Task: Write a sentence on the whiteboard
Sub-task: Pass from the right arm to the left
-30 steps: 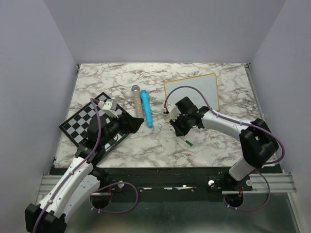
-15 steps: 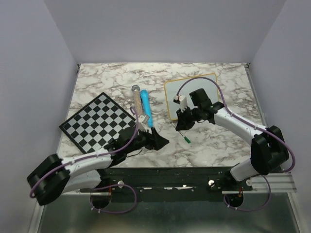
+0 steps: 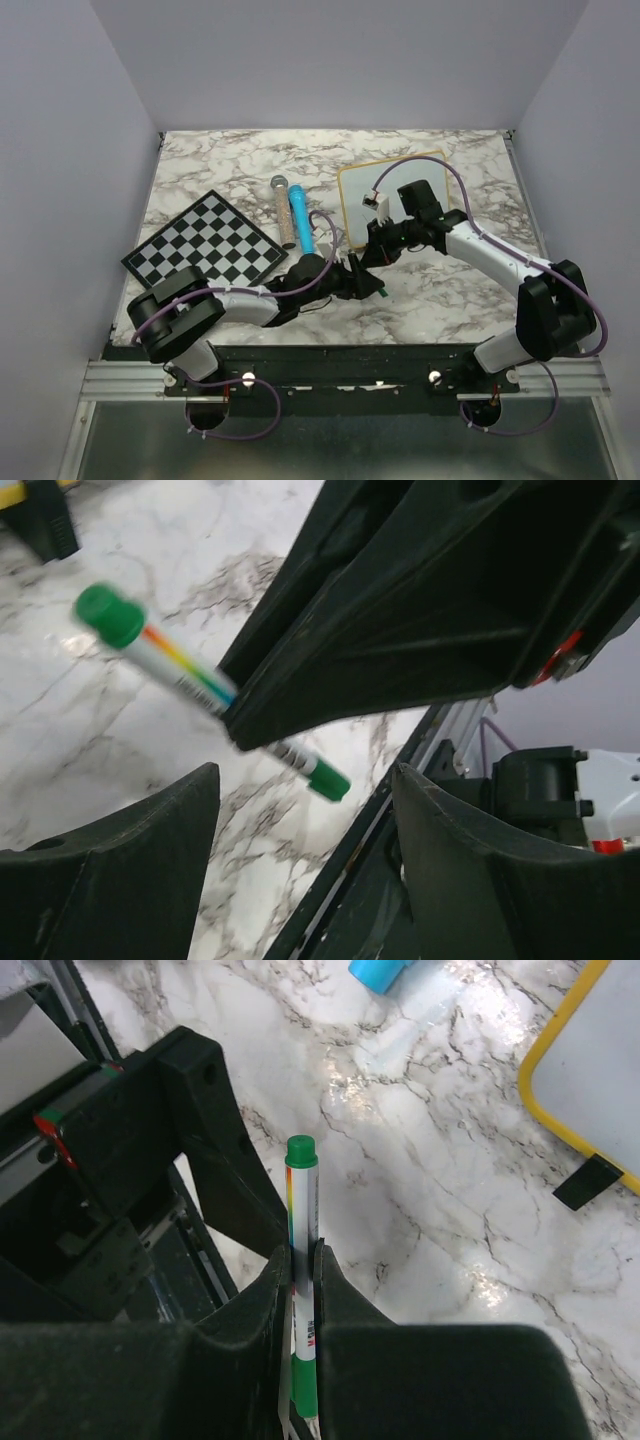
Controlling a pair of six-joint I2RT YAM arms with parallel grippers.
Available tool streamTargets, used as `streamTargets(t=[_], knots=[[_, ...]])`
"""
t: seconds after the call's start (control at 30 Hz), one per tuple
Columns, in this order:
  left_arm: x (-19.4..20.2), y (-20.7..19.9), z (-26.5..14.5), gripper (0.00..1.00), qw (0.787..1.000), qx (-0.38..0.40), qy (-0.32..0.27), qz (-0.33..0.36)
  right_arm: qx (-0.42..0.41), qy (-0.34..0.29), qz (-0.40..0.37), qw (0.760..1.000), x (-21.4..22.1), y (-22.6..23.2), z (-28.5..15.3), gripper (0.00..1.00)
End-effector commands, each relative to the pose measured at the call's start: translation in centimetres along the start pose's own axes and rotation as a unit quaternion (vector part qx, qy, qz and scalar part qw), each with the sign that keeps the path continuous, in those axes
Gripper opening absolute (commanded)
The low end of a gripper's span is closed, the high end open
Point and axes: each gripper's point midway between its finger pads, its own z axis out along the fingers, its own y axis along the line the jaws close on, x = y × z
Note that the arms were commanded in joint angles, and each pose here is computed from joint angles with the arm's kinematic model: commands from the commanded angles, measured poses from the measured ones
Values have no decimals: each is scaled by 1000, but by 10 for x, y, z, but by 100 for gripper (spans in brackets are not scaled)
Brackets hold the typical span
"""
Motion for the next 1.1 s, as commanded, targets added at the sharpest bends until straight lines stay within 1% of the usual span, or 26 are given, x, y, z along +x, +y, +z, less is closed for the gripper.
streamTargets(t=[0.0, 0.1, 0.23, 0.33, 0.37, 0.5, 0.53, 0.6, 0.67, 0.7, 0.73, 0.77, 0.83, 0.87, 0.9, 0.93, 0.97, 1.0, 1.03, 1.07], knots=[[-11, -32, 13, 75, 998, 65, -25, -10, -38, -16, 13, 999, -4, 12, -4, 1], [-3, -31, 15, 70, 996, 78, -17, -25, -43, -23, 20, 999, -6, 11, -8, 1], [3, -31, 18, 57, 995, 89, -9, -35, -47, -30, 24, 998, -8, 11, -11, 1], [3, -34, 19, 51, 995, 94, -7, -33, -45, -33, 26, 998, -9, 8, -12, 1], [2, -36, 19, 50, 995, 95, -7, -32, -44, -35, 40, 998, -9, 8, -13, 1], [3, -37, 18, 44, 995, 95, -3, -28, -40, -40, 50, 997, -10, 3, -15, 1], [3, -38, 17, 41, 995, 95, -3, -27, -40, -44, 53, 997, -10, 2, -16, 1], [4, -36, 17, 37, 995, 93, 0, -23, -42, -49, 55, 996, -11, 2, -18, 1], [5, -36, 17, 21, 996, 92, 3, -17, -48, -51, 56, 996, -12, 4, -19, 1], [7, -35, 17, 16, 996, 88, 8, -16, -50, -53, 55, 996, -13, 4, -20, 1], [6, -34, 17, 4, 996, 87, 8, -13, -54, -52, 55, 996, -12, 5, -20, 1], [6, -35, 16, 0, 996, 86, 8, -9, -56, -53, 54, 996, -12, 5, -20, 1], [4, -30, 13, 0, 997, 75, 9, 9, -67, -53, 45, 995, -12, 9, -20, 2], [4, -29, 12, 0, 997, 71, 12, 17, -71, -54, 41, 995, -12, 10, -21, 4], [8, -19, 10, 0, 998, 53, 24, 36, -74, -55, 35, 995, -13, 12, -22, 6], [5, -21, 6, 0, 997, 51, 23, 49, -78, -57, 16, 995, -13, 13, -23, 8], [2, -20, 4, 0, 997, 45, 25, 62, -78, -56, 9, 995, -13, 14, -24, 17], [9, -8, -1, 0, 996, 22, 46, 72, -80, -57, 1, 995, -13, 15, -26, 27], [3, -11, -6, 0, 994, 25, 43, 99, -84, -60, -14, 995, -13, 18, -29, 35], [1, -10, -9, 0, 992, 21, 47, 113, -84, -62, -20, 994, -14, 19, -30, 51]])
